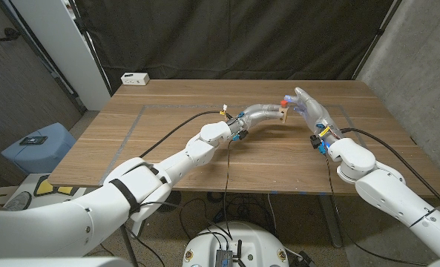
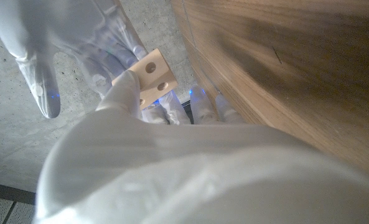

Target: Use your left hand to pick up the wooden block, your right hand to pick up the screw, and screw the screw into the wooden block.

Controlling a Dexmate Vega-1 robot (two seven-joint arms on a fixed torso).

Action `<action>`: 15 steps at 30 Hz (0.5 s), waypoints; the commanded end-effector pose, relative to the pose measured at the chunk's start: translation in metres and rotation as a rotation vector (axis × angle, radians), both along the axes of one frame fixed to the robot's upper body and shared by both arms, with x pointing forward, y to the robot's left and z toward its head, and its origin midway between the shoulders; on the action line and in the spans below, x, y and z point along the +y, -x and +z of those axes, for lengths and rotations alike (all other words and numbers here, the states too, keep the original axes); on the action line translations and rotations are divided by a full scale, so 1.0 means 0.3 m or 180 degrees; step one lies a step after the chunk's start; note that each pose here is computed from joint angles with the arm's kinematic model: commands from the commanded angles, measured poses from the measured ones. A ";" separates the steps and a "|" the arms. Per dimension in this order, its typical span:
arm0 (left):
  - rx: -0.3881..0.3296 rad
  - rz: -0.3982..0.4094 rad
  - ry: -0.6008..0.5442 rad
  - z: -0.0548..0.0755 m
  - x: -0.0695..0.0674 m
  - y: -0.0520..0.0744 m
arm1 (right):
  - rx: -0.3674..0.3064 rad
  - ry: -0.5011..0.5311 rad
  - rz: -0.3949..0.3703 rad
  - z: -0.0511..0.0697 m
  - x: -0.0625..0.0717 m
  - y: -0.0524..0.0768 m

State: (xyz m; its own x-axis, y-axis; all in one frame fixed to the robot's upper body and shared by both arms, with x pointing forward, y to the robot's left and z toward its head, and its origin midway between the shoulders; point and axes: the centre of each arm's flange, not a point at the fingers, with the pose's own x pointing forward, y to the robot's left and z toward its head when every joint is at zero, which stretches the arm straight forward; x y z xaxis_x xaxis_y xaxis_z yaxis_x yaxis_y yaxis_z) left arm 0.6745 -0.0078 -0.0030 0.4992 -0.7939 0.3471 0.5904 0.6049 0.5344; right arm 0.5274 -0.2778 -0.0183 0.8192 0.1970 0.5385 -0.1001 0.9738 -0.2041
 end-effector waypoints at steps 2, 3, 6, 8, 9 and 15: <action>0.0005 -0.0006 0.0000 0.000 -0.001 -0.001 | 0.0033 -0.0025 -0.0003 -0.012 0.000 0.005; 0.0007 -0.0007 0.0002 0.000 -0.001 -0.001 | 0.0034 -0.0023 -0.0003 -0.012 0.000 0.006; 0.0007 -0.0007 0.0003 -0.001 -0.001 0.000 | 0.0040 -0.0025 -0.0002 -0.014 0.000 0.008; 0.0007 -0.0007 0.0003 -0.002 -0.001 0.001 | 0.0043 -0.0027 0.0000 -0.016 0.000 0.009; 0.0007 -0.0005 0.0005 -0.002 -0.001 0.002 | 0.0042 -0.0027 -0.0002 -0.016 0.000 0.010; 0.0013 -0.0006 0.0016 -0.006 -0.001 0.006 | 0.0041 -0.0024 -0.0003 -0.020 0.000 0.015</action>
State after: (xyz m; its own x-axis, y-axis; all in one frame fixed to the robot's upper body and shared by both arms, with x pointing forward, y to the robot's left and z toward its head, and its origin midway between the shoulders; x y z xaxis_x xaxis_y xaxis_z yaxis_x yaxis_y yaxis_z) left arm 0.6740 -0.0082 -0.0017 0.4959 -0.7949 0.3495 0.5914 0.6039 0.5343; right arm 0.5251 -0.2778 -0.0223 0.8252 0.1928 0.5309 -0.1017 0.9753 -0.1961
